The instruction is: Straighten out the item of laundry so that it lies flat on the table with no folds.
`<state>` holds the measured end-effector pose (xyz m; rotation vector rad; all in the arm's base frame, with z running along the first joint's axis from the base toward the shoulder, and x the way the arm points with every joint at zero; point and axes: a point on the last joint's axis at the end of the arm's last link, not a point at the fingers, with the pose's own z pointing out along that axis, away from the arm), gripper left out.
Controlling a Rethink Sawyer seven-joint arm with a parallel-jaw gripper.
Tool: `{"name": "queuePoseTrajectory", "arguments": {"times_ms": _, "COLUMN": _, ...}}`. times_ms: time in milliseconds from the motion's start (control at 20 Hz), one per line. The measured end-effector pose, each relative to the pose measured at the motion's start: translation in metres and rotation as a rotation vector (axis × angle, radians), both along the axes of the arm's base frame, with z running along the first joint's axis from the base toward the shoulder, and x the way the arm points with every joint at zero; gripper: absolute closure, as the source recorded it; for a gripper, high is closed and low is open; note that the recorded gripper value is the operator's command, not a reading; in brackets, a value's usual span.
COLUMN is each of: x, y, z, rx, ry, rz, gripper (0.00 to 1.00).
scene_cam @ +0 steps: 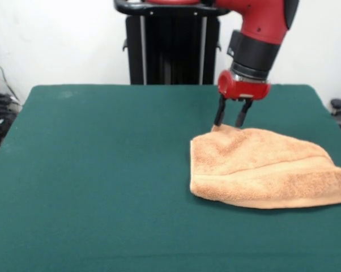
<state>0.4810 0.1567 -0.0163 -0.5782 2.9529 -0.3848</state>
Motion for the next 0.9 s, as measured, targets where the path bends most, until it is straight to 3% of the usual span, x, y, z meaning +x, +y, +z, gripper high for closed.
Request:
{"name": "queuePoseTrajectory", "arguments": {"times_ms": 500, "x": -0.018, "y": 0.005, "z": -0.025, "rx": 0.006, "ry": 0.054, "rz": 0.006, "gripper": 0.0}}
{"name": "queuePoseTrajectory", "arguments": {"times_ms": 900, "x": -0.017, "y": 0.005, "z": -0.026, "rx": 0.008, "ry": 0.051, "rz": 0.006, "gripper": 0.0}}
